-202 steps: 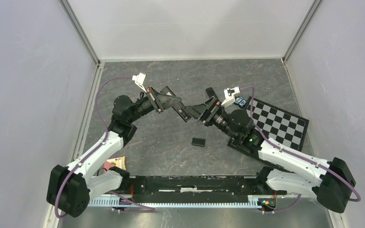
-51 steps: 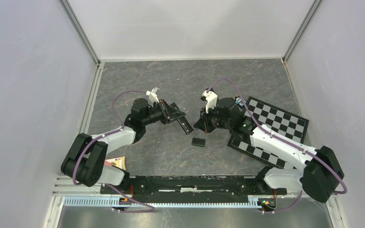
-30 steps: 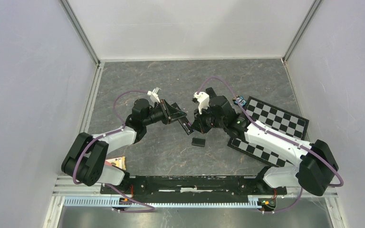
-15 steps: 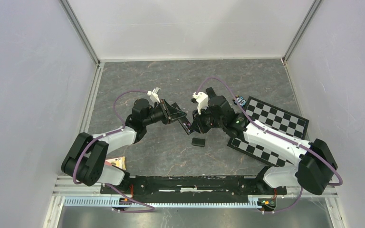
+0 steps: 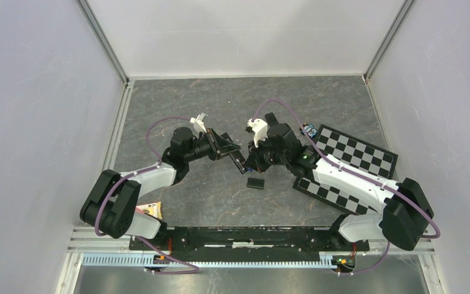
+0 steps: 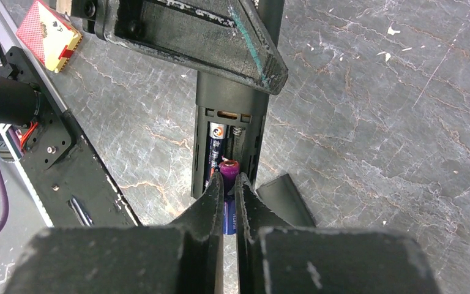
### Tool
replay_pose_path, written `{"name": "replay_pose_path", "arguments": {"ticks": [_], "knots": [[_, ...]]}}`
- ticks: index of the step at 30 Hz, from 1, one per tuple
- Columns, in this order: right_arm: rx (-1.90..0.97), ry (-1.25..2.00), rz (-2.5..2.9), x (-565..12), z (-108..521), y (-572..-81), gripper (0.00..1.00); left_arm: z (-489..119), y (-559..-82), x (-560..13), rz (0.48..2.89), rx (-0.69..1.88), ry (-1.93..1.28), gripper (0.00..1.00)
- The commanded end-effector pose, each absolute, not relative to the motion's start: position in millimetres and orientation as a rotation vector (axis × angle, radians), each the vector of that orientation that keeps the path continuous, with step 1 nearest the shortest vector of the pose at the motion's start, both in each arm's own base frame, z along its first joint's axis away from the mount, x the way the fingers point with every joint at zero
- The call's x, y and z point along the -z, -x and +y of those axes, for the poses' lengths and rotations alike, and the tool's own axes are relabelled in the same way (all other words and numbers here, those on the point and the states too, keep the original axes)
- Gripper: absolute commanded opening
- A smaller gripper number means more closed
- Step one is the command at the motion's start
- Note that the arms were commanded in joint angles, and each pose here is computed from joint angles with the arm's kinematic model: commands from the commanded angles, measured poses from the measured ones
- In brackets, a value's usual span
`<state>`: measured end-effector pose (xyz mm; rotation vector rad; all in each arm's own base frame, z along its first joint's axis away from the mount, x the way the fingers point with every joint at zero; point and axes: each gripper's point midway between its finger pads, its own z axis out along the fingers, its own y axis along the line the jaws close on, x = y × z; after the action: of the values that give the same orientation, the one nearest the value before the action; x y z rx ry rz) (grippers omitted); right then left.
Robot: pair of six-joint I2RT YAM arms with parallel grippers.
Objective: Load the batteries into the remote control
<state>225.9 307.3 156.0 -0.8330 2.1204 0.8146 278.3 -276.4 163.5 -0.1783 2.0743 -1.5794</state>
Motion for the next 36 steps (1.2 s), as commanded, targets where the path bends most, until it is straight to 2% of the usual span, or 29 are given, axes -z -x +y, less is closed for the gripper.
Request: {"name": "replay_pose_path", "arguments": {"ticks": [1, 7, 13, 20, 27, 36], "knots": [[-0.844, 0.803, 2.070, -170.6, 317.6, -232.5, 0.04, -283.5, -281.0, -188.0, 1.998, 1.639, 0.128, 0.02], [-0.821, 0.775, 2.087, -168.7, 318.0, -238.3, 0.05, -285.5, -278.1, -190.2, 2.008, 1.681, 0.145, 0.02], [-0.775, 0.751, 2.133, -158.7, 314.1, -242.7, 0.13, -287.5, -276.5, -192.4, 2.023, 1.728, 0.187, 0.02], [-0.786, 0.744, 2.123, -160.3, 317.5, -244.3, 0.14, -290.7, -277.1, -191.4, 2.032, 1.796, 0.250, 0.02], [-0.772, 0.750, 2.143, -156.2, 315.1, -243.3, 0.25, -290.6, -280.0, -188.6, 2.026, 1.822, 0.287, 0.02], [-0.775, 0.730, 2.151, -165.1, 313.2, -241.6, 0.34, -288.4, -282.8, -182.0, 2.037, 1.793, 0.291, 0.02]]}}
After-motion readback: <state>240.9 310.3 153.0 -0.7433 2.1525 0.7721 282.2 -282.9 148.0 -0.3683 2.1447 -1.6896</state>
